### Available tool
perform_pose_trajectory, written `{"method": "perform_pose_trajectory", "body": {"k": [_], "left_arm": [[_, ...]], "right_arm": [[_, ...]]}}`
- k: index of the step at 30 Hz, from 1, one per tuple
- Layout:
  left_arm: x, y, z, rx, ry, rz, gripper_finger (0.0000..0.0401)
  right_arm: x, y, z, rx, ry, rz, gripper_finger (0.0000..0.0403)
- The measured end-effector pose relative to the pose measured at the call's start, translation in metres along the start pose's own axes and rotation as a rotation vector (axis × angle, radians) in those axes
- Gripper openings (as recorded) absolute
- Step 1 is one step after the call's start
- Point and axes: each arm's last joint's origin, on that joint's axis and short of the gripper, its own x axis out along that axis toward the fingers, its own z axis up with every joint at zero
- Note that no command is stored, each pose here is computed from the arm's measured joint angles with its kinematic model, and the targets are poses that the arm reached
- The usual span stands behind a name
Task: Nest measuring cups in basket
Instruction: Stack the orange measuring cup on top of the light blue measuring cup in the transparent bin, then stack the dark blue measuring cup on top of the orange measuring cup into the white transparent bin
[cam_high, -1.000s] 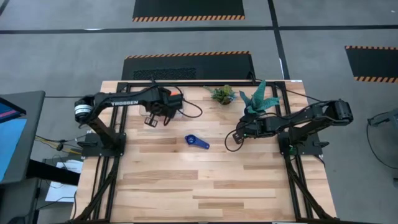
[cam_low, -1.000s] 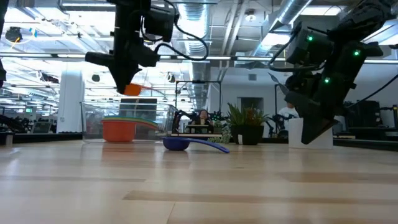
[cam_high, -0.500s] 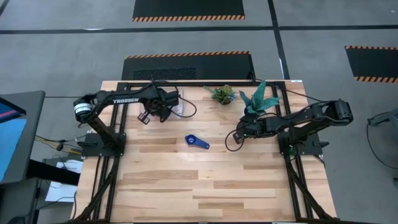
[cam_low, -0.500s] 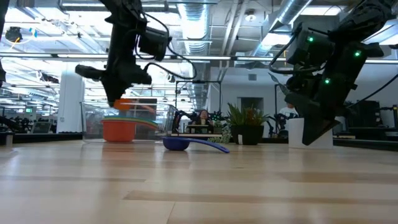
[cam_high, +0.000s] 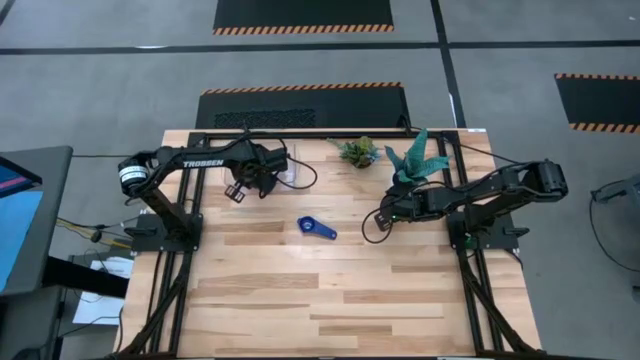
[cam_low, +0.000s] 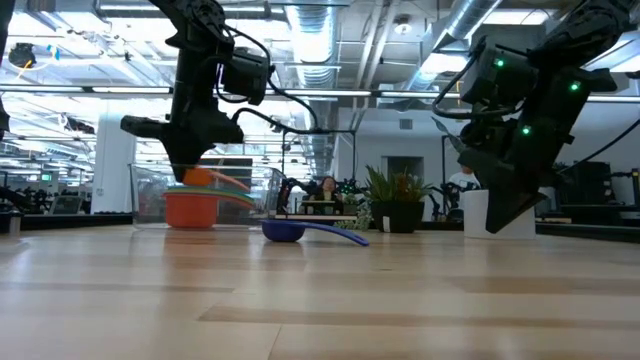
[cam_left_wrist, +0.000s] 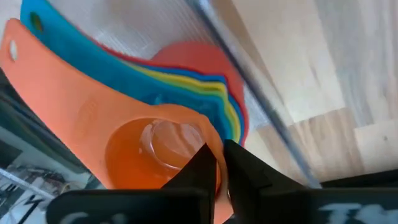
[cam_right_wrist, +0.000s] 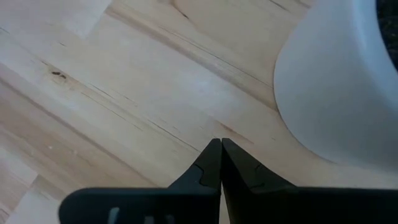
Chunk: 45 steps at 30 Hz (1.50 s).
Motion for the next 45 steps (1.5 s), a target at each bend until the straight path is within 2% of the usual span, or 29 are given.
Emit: {"method": "perform_pose_trajectory", "body": {"k": [8, 16, 23, 27, 34, 38, 40, 43, 45], "left_arm": [[0.000, 0.000, 0.001, 0.038, -0.037, -0.019, 0.0022], [0.000, -0.001, 0.000, 0.040, -0.015, -0.016, 0.0023], [0.000, -0.001, -0.001, -0.056, 0.001, -0.019, 0.0026], [0.000, -0.002, -0.001, -0.128, -0.003, -0.031, 0.0045], [0.000, -0.002, -0.002, -0.154, 0.025, -0.015, 0.0101], [-0.003, -0.004, -0.008, -0.236, 0.160, 0.040, 0.0121], [-0.012, -0.002, -0.011, -0.298, 0.183, 0.047, 0.0125], [-0.038, 0.003, -0.011, -0.480, 0.121, 0.033, 0.0126], [-0.060, 0.004, -0.010, -0.658, 0.038, -0.022, 0.0126]], "right_arm": [[0.000, 0.000, 0.000, 0.000, 0.000, 0.000, 0.0027], [0.000, 0.000, 0.000, 0.000, 0.000, 0.001, 0.0027], [0.000, 0.000, 0.000, 0.000, 0.000, 0.001, 0.0027], [0.000, 0.000, 0.000, 0.000, 0.000, 0.001, 0.0027], [0.000, 0.000, 0.000, 0.000, 0.000, 0.001, 0.0027], [0.000, 0.000, 0.000, -0.001, 0.000, 0.001, 0.0027], [0.000, 0.000, 0.000, -0.001, 0.000, 0.000, 0.0027], [0.000, 0.000, 0.001, -0.001, -0.027, -0.019, 0.0027], [0.000, -0.001, 0.002, 0.010, -0.050, -0.034, 0.0027]]}}
